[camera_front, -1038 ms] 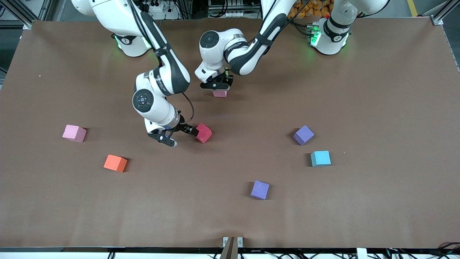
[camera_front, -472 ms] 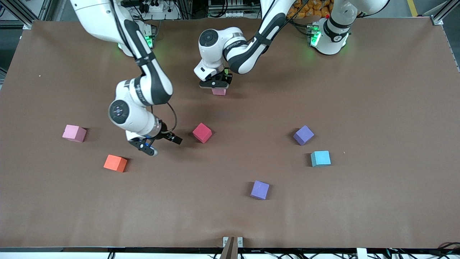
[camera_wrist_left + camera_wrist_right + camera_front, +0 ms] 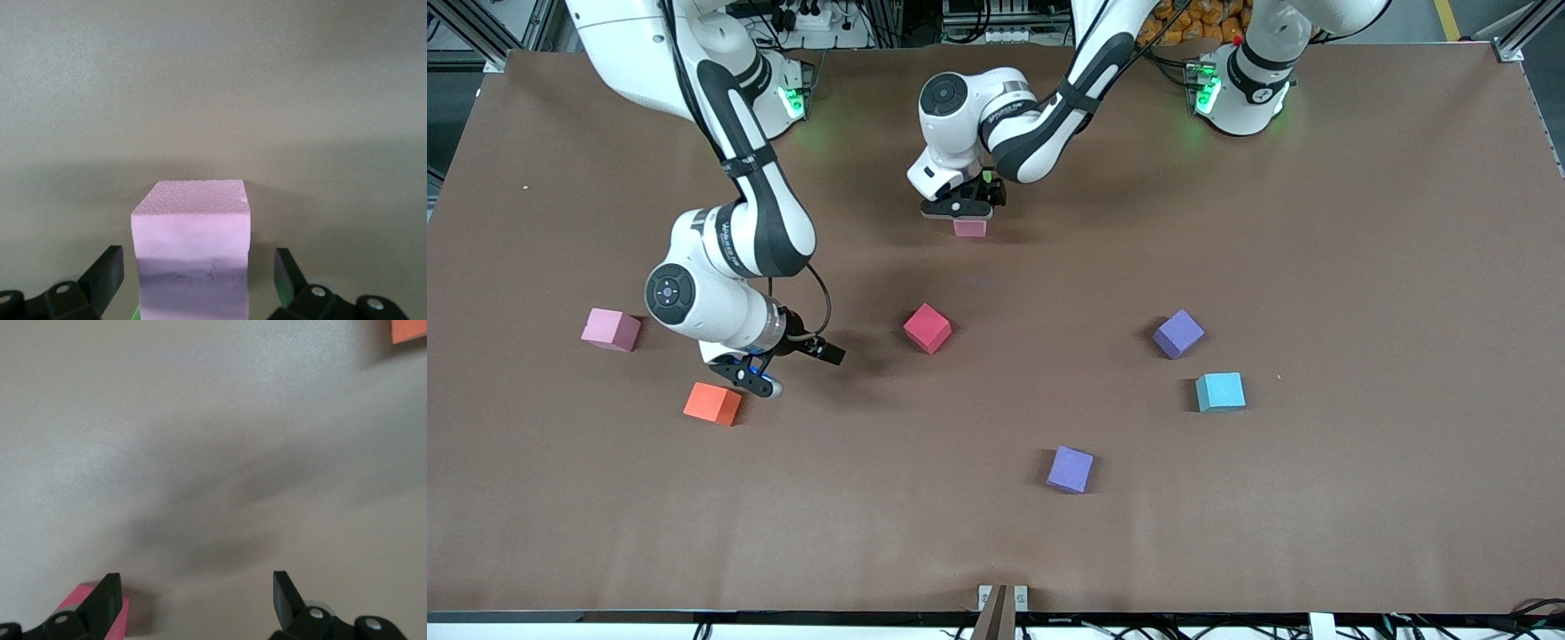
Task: Arrange blocks into number 1
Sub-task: 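Grasp the red cube with the right gripper while the left gripper grasps the purple cube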
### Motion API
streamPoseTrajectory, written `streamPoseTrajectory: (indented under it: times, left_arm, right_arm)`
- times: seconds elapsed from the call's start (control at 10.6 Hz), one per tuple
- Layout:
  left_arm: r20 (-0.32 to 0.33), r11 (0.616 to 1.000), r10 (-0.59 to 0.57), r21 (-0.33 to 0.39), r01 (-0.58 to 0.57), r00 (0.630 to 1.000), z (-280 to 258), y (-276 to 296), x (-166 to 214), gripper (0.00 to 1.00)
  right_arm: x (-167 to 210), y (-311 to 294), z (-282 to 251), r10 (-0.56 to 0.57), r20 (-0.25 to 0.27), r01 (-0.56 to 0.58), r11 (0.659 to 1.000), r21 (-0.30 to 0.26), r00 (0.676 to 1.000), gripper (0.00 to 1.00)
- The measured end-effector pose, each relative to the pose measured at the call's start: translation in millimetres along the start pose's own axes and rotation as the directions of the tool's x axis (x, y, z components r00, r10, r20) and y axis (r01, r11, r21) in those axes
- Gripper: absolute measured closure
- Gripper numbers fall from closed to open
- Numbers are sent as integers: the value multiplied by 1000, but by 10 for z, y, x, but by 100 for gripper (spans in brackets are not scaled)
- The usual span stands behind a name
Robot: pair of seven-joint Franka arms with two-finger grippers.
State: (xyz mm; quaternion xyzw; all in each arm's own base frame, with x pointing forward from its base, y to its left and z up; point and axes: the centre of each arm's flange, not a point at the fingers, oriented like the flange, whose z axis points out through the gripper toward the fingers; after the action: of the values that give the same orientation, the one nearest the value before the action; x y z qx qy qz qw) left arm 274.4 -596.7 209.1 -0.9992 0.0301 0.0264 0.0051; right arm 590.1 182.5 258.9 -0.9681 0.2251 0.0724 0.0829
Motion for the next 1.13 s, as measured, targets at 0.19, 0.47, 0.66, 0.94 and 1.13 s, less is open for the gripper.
streamPoseTrajectory:
  times: [0.19,0.47,0.66,0.94,1.13]
  left_arm:
    - [-38,998,-62,-30,61,997,-372,-120,357,0]
    - [-82,971,-237,-53,233,968,-1182,-1073,1510,0]
    - [-72,932,-362,-31,361,929,-1338,-1818,2086,0]
    - [-45,834,-552,-8,552,833,-1205,-2993,2743,0]
    - [-26,773,-633,11,634,773,-1053,-3596,2951,0]
  right_arm:
    - [-20,-20,8,-4,2,4,1000,0,1000,0]
    - [-56,-63,17,-13,5,13,1000,0,1000,0]
    - [-191,-208,54,-10,9,10,1000,-3,1000,0]
    - [-719,-731,156,37,10,-37,999,-12,999,0]
    - [-1028,-988,225,52,11,-52,998,-18,999,0]
